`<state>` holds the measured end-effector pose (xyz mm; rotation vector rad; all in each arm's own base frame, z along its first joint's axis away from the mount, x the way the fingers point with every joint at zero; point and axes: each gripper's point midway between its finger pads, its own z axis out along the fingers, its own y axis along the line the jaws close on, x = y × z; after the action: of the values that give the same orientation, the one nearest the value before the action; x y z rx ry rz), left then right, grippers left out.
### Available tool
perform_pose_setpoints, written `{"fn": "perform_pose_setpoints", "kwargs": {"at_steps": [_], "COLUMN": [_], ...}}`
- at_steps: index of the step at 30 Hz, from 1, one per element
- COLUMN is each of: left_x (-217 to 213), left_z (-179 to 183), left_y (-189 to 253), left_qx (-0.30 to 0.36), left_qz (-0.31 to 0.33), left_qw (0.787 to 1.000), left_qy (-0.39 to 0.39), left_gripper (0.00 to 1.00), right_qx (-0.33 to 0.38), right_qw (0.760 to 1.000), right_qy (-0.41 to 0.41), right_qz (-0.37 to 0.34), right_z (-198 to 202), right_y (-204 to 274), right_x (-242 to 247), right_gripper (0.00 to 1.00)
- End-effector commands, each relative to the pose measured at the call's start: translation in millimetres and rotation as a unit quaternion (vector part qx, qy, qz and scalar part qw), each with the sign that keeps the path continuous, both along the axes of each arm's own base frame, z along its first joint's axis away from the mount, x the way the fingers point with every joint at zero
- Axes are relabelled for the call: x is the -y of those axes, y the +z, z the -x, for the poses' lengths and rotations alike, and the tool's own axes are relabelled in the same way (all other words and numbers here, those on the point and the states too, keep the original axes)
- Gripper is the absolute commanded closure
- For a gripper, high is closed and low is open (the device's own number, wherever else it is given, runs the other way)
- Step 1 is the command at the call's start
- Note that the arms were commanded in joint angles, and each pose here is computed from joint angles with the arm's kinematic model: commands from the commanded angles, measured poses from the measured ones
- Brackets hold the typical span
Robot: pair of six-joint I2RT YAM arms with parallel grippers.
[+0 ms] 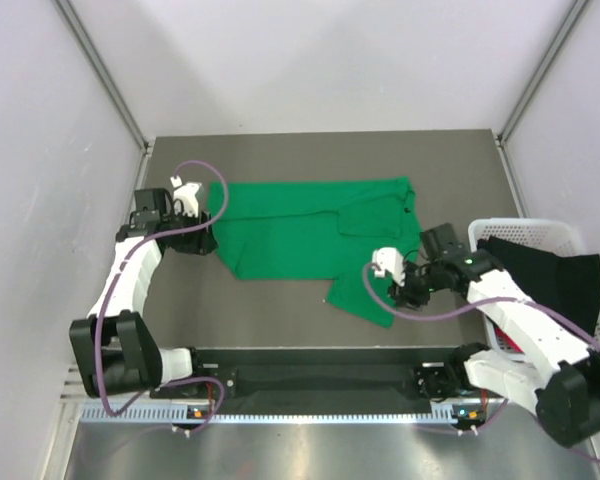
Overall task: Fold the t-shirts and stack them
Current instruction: Fold the tshirt
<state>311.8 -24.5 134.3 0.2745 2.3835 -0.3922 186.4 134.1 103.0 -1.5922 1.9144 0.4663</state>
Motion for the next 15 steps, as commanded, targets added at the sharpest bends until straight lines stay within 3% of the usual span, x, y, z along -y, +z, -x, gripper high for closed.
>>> {"fn": "perform_pose_setpoints", "kwargs": {"at_steps": [1,9,15], "left_x": [-1.3,-5.3,-6.6], "left_z": [-4.8,-13.8,-15.5], "left_y": [-9.4,-13.6,-19.9], "left_qx": [-0.024,-0.036,-0.043], "left_qz": [-0.004,-0.008,-0.008], "left_qw": [1.000,0.999,0.999], "left_qy": [-0.013,-0.005,0.000], "left_gripper": [0.43,0.44,0.45], "right_qx": [-0.062,-0.036,-0.024], "right_qw": [0.994,0.988,0.988], "right_qy": [0.084,0.120,0.125], "right_qz": [0.028,0.088,0.090], "right_z": [32.7,32.8,32.6], "right_y": [-22.4,-59.6,-67.7], "right_x": [-13.0,-8.1,-7.5], "right_gripper": [0.54,0.54,0.53]}}
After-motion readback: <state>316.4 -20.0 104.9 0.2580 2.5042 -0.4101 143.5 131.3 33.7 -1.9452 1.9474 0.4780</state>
